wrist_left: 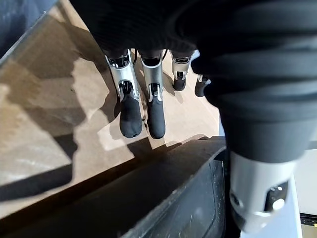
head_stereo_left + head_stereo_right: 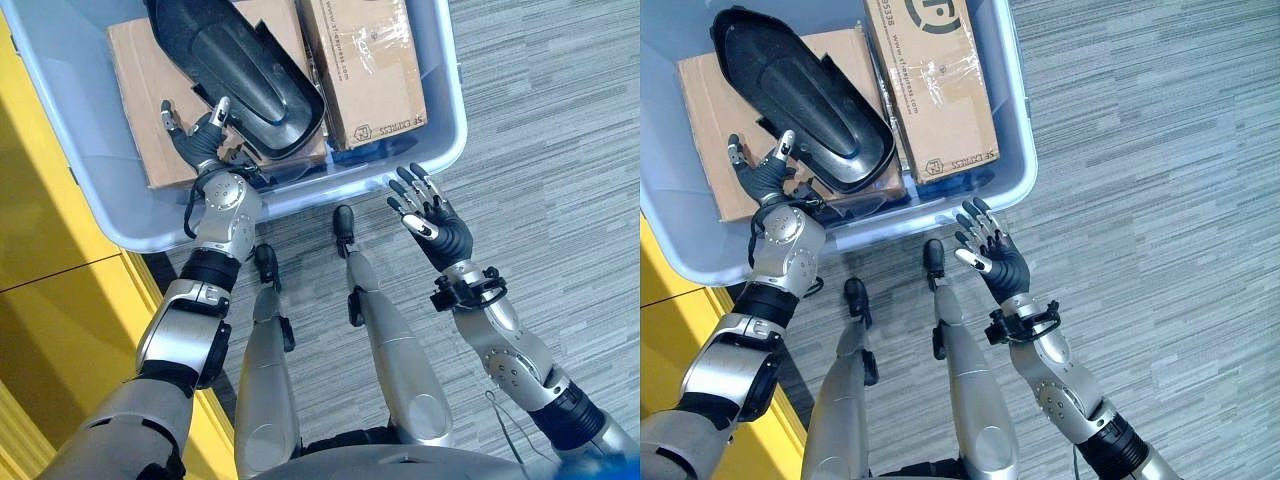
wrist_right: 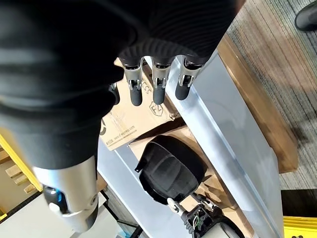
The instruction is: Move parts from the plastic box to the shelf.
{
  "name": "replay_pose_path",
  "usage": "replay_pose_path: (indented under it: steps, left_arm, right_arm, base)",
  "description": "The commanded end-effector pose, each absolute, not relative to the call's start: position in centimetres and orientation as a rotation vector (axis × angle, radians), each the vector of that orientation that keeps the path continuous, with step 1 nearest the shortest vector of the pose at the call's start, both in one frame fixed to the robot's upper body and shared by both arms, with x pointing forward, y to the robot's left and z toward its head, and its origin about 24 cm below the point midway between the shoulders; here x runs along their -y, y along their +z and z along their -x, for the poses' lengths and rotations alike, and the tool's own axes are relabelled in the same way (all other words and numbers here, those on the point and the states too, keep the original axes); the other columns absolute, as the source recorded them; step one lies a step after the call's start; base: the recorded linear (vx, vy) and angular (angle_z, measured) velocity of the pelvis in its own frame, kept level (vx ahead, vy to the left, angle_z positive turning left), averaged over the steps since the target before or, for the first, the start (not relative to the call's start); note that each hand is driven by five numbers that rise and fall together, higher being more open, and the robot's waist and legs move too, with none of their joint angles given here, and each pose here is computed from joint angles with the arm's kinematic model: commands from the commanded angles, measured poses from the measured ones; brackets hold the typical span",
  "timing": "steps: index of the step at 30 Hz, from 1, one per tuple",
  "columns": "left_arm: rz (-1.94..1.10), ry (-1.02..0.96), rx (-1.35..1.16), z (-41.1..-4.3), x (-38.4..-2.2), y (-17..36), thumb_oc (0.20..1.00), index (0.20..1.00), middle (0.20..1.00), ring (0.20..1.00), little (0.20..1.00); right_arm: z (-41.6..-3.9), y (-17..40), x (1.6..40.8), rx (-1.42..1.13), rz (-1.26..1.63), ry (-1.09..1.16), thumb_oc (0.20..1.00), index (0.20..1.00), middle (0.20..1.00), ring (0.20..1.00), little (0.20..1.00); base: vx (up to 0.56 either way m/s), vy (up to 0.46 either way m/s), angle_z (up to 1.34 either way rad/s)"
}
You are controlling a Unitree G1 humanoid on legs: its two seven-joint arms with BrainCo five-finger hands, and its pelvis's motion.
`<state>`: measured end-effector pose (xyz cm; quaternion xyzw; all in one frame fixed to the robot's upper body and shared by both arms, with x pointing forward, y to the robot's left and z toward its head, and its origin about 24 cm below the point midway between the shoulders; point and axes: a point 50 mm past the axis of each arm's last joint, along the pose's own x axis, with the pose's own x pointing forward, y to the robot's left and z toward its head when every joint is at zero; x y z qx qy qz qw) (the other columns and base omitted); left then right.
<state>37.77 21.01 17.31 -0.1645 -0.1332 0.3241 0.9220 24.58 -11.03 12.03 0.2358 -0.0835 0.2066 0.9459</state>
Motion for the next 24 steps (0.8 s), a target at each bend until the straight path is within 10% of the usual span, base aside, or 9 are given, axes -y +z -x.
replay_pose_path:
  steps: [1, 24]
  left_arm:
    - [0.299, 0.56, 0.124, -38.8, -17.8, 15.1, 1.0, 1.0, 1.0, 1.0, 1.0]
    - [0.221, 0.541, 0.076, -40.6, -17.6, 16.9, 1.0, 1.0, 1.0, 1.0, 1.0]
  right_arm:
    - [-23.6, 13.9, 11.6, 0.263, -0.511, 0.445, 1.0, 1.0, 1.0, 1.0, 1.0]
    - [-23.8, 14.2, 12.4, 0.269, -0.486, 0.447, 1.0, 1.0, 1.0, 1.0, 1.0]
  base:
    - [0.0, 0.0, 0.0]
    - [0.01, -0.004, -0.02]
